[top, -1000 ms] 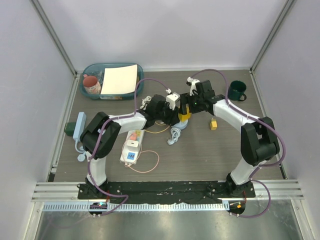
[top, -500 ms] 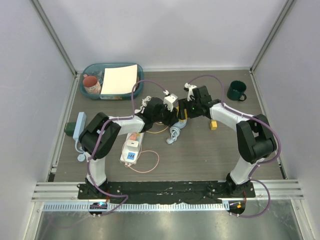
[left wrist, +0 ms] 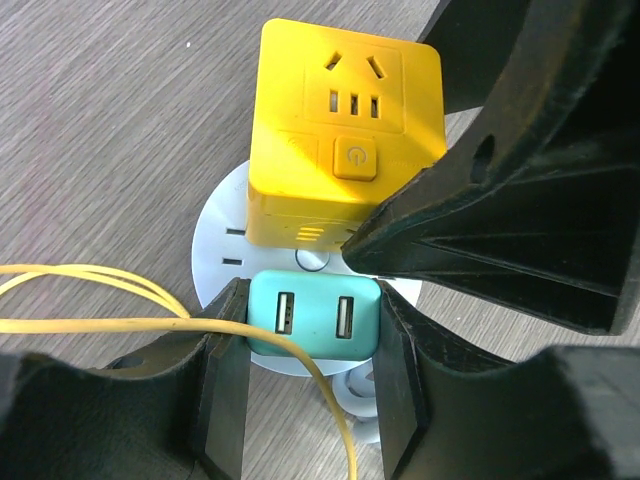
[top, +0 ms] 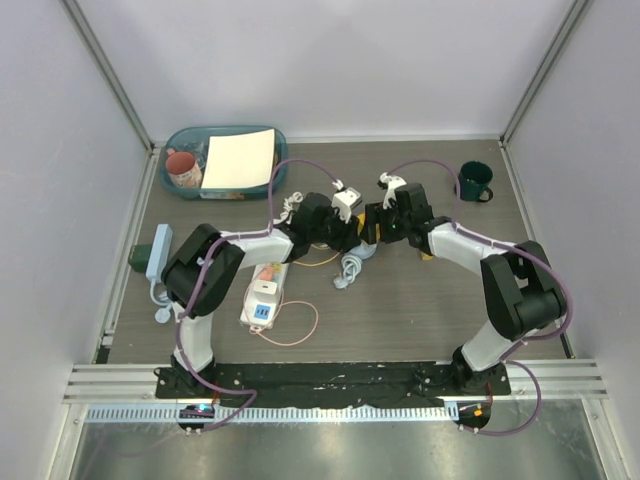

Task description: Pull the plug off the socket

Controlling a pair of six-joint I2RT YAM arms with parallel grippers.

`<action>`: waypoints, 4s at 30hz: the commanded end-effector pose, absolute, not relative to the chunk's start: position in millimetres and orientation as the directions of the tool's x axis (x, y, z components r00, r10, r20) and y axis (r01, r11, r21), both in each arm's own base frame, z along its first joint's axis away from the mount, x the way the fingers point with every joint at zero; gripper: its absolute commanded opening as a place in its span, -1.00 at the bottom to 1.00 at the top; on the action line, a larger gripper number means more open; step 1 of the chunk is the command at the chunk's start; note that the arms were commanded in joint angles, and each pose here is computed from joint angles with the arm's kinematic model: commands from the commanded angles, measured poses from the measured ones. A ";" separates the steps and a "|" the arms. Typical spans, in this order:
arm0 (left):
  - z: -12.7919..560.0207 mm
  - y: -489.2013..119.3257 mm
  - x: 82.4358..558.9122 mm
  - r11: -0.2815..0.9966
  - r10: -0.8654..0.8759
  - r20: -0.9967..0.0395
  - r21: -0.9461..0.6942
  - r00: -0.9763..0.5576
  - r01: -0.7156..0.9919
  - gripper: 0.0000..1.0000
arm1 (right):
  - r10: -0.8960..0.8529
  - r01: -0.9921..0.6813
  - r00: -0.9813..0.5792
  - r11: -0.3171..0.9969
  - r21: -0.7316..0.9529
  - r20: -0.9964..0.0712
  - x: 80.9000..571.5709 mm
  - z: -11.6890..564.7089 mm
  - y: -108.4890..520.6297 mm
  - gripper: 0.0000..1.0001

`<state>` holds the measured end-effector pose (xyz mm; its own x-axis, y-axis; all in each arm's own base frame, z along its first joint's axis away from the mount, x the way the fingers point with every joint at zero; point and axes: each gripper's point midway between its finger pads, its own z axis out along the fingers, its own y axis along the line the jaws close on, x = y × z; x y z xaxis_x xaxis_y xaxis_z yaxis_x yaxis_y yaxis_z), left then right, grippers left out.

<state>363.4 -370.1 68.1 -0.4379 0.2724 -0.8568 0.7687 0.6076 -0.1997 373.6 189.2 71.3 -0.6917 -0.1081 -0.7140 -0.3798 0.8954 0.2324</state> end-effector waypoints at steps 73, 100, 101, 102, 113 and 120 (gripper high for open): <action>16.2 -368.5 356.2 0.555 0.334 -0.786 -0.281 -0.520 0.783 -1.00 | -0.169 -0.335 -0.689 0.937 0.103 -0.705 396.8 100.5 187.2 -0.98; 2.3 -364.1 353.1 0.577 0.331 -0.772 -0.289 -0.542 0.764 -0.99 | -0.109 -0.291 -0.590 0.953 0.084 -0.800 385.6 160.1 197.9 -0.99; 0.8 -363.4 353.3 0.579 0.331 -0.770 -0.290 -0.545 0.762 -1.00 | -0.106 -0.286 -0.586 0.955 0.082 -0.803 386.7 160.9 196.8 -0.99; 0.8 -363.4 353.3 0.579 0.331 -0.770 -0.290 -0.545 0.762 -1.00 | -0.097 -0.282 -0.589 0.955 0.092 -0.803 387.7 160.4 196.2 -0.98; -1.5 -364.6 353.3 0.576 0.335 -0.765 -0.297 -0.551 0.762 -0.99 | 0.218 -0.239 -0.649 0.851 0.468 -0.728 404.9 165.3 174.4 -0.99; -2.2 -363.8 352.6 0.578 0.334 -0.763 -0.297 -0.553 0.760 -1.00 | 0.055 -0.255 -0.591 0.934 0.251 -0.804 395.5 184.9 187.3 -0.99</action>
<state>367.1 -398.0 67.8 -0.3852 0.2280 -0.8942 0.8506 0.4636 -0.2482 378.3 161.4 95.7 -0.7643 0.0470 -0.6431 -0.1877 0.9379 0.2917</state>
